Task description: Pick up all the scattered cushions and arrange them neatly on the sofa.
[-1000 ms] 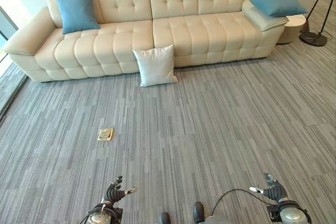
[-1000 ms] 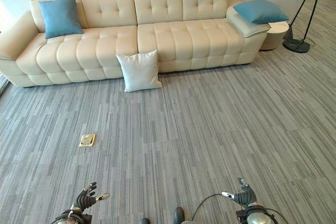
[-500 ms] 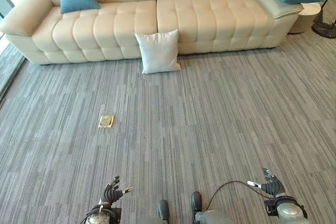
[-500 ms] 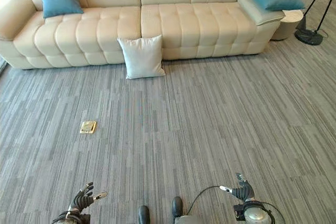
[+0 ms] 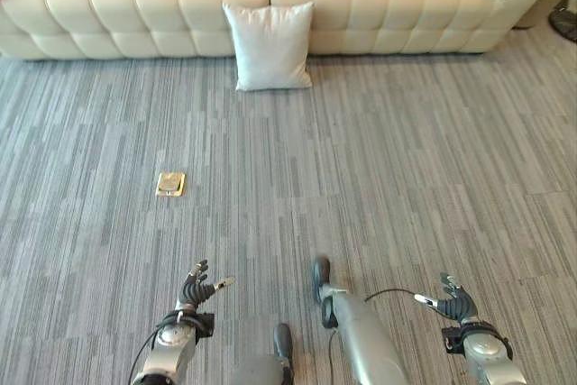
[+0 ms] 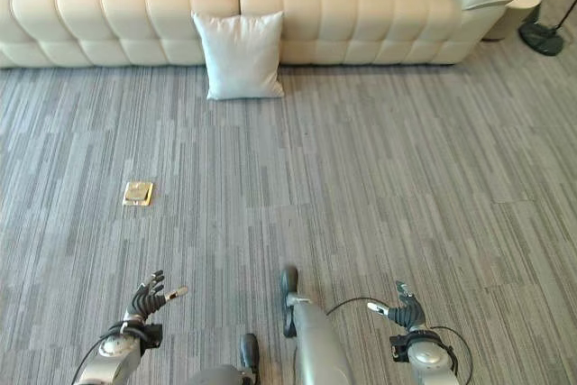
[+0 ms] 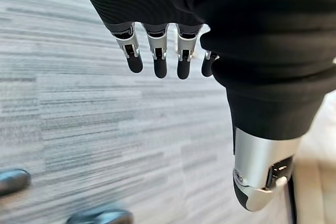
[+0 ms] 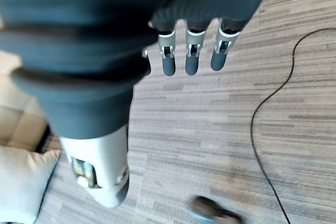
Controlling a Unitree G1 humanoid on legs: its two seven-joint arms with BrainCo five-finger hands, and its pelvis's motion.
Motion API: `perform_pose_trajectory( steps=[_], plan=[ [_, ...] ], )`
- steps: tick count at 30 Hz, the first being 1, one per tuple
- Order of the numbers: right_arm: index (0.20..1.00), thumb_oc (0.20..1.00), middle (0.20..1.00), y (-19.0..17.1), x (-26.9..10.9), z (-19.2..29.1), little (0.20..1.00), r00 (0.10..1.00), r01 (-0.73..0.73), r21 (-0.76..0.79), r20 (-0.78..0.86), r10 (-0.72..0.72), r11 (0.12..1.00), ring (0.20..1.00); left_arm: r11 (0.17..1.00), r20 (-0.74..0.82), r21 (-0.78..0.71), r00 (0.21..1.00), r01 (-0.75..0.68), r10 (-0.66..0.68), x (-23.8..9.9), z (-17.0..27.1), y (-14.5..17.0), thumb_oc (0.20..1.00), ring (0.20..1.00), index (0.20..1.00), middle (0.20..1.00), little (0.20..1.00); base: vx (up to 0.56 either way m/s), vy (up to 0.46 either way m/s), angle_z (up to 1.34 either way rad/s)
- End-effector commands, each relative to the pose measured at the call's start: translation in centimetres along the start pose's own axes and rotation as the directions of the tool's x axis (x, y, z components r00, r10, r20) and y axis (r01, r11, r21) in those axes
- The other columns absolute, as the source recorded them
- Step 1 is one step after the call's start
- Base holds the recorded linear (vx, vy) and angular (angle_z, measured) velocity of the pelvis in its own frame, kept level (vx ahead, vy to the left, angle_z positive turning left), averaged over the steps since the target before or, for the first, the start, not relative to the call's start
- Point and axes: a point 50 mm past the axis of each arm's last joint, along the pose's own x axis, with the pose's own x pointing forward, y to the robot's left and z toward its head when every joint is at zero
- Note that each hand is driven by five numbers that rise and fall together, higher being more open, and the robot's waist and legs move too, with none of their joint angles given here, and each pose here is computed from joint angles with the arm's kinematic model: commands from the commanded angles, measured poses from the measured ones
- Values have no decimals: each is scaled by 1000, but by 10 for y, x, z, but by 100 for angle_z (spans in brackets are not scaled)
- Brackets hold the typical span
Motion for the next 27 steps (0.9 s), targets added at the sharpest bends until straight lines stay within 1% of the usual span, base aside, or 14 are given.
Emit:
perform_pose_trajectory(
  steps=[1, 4, 5, 7, 11, 17, 22, 26, 27],
  plan=[
    [1000, 1000, 1000, -15, 4, 16, 1000, 997, 29, -8, 72, -29, 1000, 1000, 999, 45, 39, 999, -9, 7, -10, -2, 16, 1000, 1000, 1000, 1000, 1000, 471, -337, 81],
    [1000, 1000, 1000, -19, 3, 12, 1000, 997, 43, 3, 59, -43, 999, 1000, 1000, 18, 22, 1000, 11, -11, -10, -8, 11, 1000, 1000, 1000, 1000, 1000, 335, -297, 98],
    [1000, 1000, 1000, -24, 3, 17, 1000, 995, 55, 14, 84, -56, 998, 1000, 998, 7, -60, 1000, 24, -24, -12, -11, 5, 1000, 1000, 1000, 1000, 1000, 400, -335, 82],
    [1000, 1000, 1000, -28, 4, 20, 1000, 993, 68, 16, 94, -70, 998, 1000, 996, 2, -87, 1000, 28, -27, -12, -13, 2, 1000, 1000, 1000, 1000, 1000, 385, -256, 23],
    [1000, 1000, 1000, -34, 6, 26, 1000, 991, 86, 12, 106, -87, 996, 1000, 996, 0, -57, 998, 71, -71, -9, -9, -9, 1000, 1000, 1000, 1000, 1000, 334, -155, -4],
    [1000, 1000, 1000, -37, 4, 18, 1000, 991, 105, 23, 81, -107, 994, 1000, 996, -20, -4, 996, 87, -87, -13, -15, -7, 1000, 1000, 1000, 1000, 1000, 375, -54, -28],
    [1000, 1000, 1000, -30, 5, 14, 1000, 993, 102, -3, 55, -102, 995, 1000, 997, -53, -13, 996, 74, -75, -17, -24, -5, 1000, 1000, 1000, 1000, 1000, 508, 21, -43],
    [1000, 1000, 1000, -21, 2, 8, 1000, 997, 61, -23, 39, -60, 998, 1000, 998, -86, -3, 994, 65, -65, -21, -33, 1, 1000, 1000, 1000, 1000, 1000, 447, 129, -68],
    [1000, 1000, 1000, -13, 2, 8, 1000, 999, 31, -28, 41, -30, 999, 1000, 998, -88, 1, 995, 56, -56, -20, -33, 4, 1000, 1000, 1000, 1000, 1000, 516, 207, -54]
  ],
)
